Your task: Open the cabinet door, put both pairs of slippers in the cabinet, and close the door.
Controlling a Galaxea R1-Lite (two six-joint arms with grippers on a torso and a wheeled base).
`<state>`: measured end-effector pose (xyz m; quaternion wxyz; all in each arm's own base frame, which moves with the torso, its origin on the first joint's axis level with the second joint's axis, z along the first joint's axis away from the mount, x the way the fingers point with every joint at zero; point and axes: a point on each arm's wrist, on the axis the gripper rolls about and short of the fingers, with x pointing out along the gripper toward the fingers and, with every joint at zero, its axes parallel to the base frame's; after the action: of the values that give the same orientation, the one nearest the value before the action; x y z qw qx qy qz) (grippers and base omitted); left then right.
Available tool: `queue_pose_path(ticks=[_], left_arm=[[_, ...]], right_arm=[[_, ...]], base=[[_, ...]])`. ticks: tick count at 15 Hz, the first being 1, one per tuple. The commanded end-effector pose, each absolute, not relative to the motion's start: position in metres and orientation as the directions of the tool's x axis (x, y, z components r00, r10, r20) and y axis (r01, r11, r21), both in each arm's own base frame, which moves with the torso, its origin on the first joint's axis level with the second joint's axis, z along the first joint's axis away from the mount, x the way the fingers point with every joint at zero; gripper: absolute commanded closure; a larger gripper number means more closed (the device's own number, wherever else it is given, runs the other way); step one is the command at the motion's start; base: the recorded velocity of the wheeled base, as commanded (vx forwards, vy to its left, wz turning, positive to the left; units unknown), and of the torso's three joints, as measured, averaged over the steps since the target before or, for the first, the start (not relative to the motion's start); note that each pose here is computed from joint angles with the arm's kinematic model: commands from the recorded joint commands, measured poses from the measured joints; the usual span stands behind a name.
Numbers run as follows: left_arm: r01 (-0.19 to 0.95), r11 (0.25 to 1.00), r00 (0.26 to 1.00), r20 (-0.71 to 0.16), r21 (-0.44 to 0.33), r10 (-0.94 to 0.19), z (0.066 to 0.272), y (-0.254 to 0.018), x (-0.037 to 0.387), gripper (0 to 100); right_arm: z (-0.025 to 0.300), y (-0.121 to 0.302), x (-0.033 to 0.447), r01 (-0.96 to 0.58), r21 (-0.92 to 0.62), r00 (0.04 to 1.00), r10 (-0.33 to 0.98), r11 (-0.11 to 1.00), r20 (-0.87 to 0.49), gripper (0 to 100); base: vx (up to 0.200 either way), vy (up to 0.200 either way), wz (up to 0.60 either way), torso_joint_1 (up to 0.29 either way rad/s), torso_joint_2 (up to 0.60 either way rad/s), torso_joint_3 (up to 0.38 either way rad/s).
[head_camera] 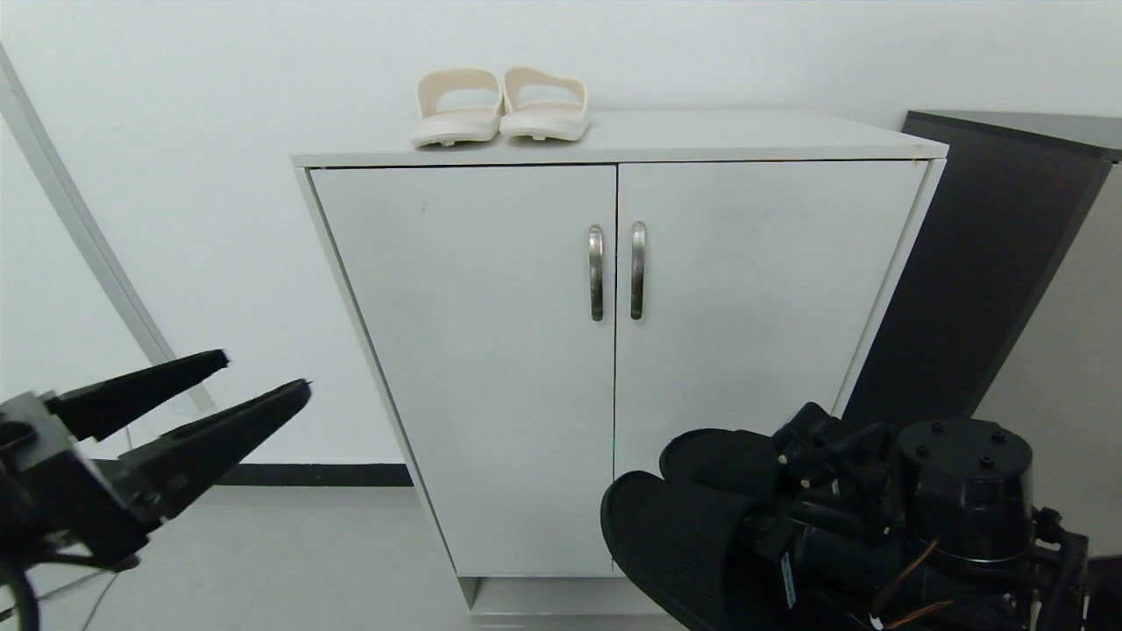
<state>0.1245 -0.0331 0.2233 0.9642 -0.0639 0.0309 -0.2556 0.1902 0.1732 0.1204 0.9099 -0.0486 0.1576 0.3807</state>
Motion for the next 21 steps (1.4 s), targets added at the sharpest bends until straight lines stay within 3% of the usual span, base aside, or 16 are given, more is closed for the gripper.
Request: queue_pose_path(ticks=[1,12,15,18,21], left_arm=[[0.568,0.806,0.808,-0.076,-0.165,-0.585,0.227,-0.056,0.153,0],[0.829,0.509,0.508,-0.069,-0.230,-0.858,0.255,-0.180,0.207,0],[0.857,0.401,0.410,-0.043,-0.325,-0.911,0.263,-0.203,0.232,0],[0.857,0.378,0.391,-0.037,-0.351,-0.920,0.261,-0.219,0.254,0],[0.838,0.418,0.438,-0.024,-0.352,-0.898,0.264,-0.226,0.266,0]], right_arm=[[0.120,0.173,0.190,-0.709,0.032,0.659,0.678,0.704,-0.325,100],[0.115,0.175,0.190,-0.723,0.041,0.639,0.691,0.689,-0.339,100],[0.109,0.176,0.190,-0.728,0.045,0.630,0.693,0.685,-0.350,100],[0.108,0.175,0.189,-0.727,0.042,0.631,0.691,0.685,-0.353,100],[0.110,0.175,0.189,-0.726,0.039,0.639,0.694,0.686,-0.331,100]], base=[[0.000,0.000,0.00,0.000,0.00,0.000],[0.000,0.000,0.00,0.000,0.00,0.000],[0.000,0.000,0.00,0.000,0.00,0.000],[0.000,0.000,0.00,0.000,0.00,0.000],[0.000,0.000,0.00,0.000,0.00,0.000]])
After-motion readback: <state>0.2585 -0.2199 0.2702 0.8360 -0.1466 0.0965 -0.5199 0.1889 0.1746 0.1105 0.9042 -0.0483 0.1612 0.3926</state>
